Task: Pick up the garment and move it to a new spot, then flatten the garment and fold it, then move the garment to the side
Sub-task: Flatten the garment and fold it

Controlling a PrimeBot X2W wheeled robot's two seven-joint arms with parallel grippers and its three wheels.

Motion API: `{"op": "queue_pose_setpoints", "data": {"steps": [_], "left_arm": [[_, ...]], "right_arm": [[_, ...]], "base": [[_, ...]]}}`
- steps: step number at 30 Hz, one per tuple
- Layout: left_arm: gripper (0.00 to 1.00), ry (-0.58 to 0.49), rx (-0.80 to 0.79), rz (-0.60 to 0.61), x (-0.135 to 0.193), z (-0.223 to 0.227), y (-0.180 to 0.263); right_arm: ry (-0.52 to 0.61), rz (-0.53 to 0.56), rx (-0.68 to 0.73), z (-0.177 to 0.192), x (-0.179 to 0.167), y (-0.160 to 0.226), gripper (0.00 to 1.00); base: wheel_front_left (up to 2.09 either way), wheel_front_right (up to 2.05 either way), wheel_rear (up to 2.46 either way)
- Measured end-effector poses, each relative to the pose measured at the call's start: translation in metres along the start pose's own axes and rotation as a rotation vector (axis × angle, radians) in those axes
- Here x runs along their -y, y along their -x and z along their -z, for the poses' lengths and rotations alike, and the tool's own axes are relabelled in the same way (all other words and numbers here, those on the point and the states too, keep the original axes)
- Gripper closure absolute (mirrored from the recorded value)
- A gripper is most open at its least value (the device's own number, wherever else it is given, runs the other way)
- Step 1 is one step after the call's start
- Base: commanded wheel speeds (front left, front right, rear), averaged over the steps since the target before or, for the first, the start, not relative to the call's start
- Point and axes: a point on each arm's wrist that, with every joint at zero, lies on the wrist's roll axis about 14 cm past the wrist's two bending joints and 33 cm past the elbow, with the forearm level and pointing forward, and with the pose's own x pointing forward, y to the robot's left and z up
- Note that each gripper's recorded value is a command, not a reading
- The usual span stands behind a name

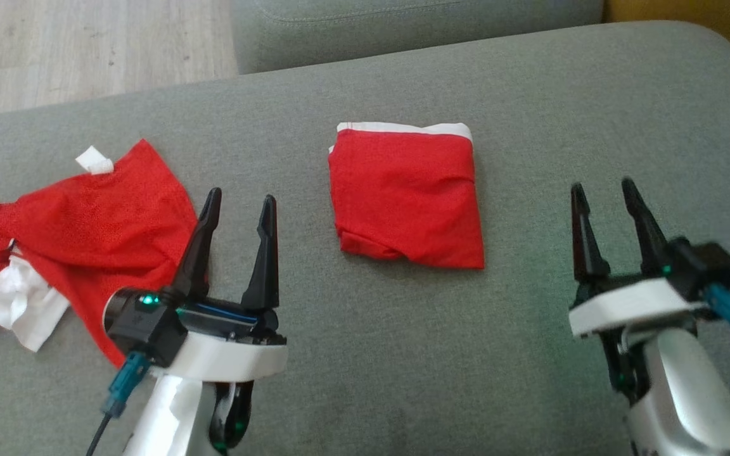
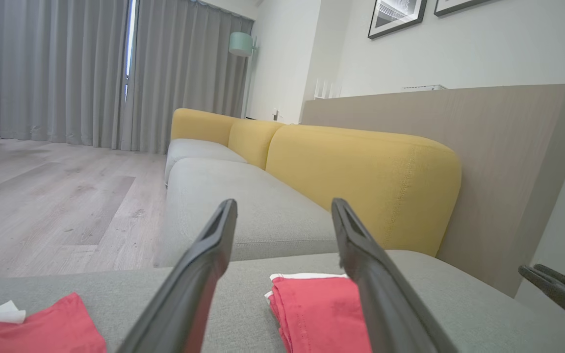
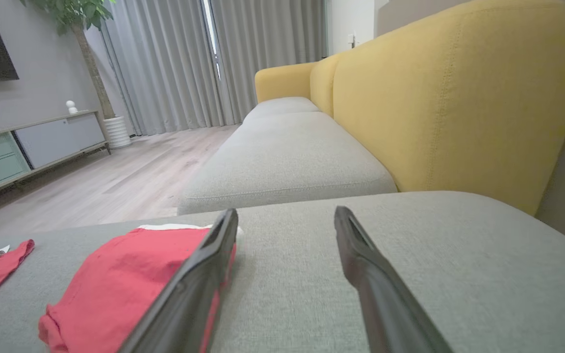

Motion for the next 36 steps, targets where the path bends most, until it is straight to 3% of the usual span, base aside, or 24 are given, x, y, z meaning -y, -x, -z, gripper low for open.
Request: {"op": "queue_pose_setpoints", "data": {"steps": [10,12,23,33,36], "left_arm": [[0.0,0.014,-0.041,-0.008,-0.003,0.016,0.001],[0.0,0.017,-0.048,-0.006,-0.003,0.018,0.001],[0.0,0.013,-0.059,-0.039,-0.024,0.026,-0.006],[0.0,-0.006,-0.097,-0.145,-0.06,0.037,0.004],[0.0,-0.013,-0.101,-0.161,-0.066,0.037,0.006]], "right_arm": [[0.0,0.037,-0.003,0.007,0.004,0.013,0.0],[-0.001,0.022,-0.012,0.011,-0.001,0.009,1.0],[0.035,-0.128,-0.083,0.036,-0.047,-0.062,1.0],[0.069,-0.181,-0.404,0.13,-0.063,-0.101,1.0],[0.078,-0.191,-0.436,0.14,-0.066,-0.107,1.0]], "base": [[0.0,0.0,0.0],[0.0,0.0,0.0],[0.0,0.0,0.0],[0.0,0.0,0.0],[0.0,0.0,0.0]]}}
